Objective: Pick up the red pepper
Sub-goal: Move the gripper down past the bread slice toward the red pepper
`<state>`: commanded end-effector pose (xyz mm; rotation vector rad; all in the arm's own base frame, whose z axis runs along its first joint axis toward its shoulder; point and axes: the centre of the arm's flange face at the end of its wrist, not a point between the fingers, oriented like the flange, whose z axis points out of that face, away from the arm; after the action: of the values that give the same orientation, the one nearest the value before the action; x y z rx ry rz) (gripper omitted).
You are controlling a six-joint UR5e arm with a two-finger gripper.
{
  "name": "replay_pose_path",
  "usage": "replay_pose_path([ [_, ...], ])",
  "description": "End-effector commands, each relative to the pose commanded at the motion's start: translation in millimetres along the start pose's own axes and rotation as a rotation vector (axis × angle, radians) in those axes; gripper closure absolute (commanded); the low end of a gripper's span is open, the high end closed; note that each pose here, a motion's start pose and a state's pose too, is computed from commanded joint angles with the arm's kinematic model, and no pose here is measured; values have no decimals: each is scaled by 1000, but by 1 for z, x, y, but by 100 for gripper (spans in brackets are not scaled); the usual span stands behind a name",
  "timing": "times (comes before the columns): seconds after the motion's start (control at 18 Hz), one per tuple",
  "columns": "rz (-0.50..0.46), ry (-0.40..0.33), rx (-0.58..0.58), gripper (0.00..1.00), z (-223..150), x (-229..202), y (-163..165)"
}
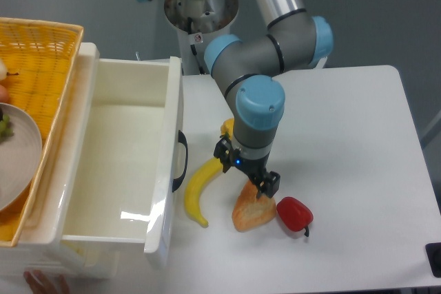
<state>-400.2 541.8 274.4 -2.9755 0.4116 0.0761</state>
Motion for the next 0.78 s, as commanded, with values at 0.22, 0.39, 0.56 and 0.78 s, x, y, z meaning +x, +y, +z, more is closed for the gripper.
replay_pose_path([
  [0.22,45,7,-11,0,19,-15,-6],
  [0.39,28,-14,-39,0,17,-24,2],
  [0.56,-123,-26,-36,0,9,-33,15],
  [0.78,-374,-39,-31,0,7,-38,16],
])
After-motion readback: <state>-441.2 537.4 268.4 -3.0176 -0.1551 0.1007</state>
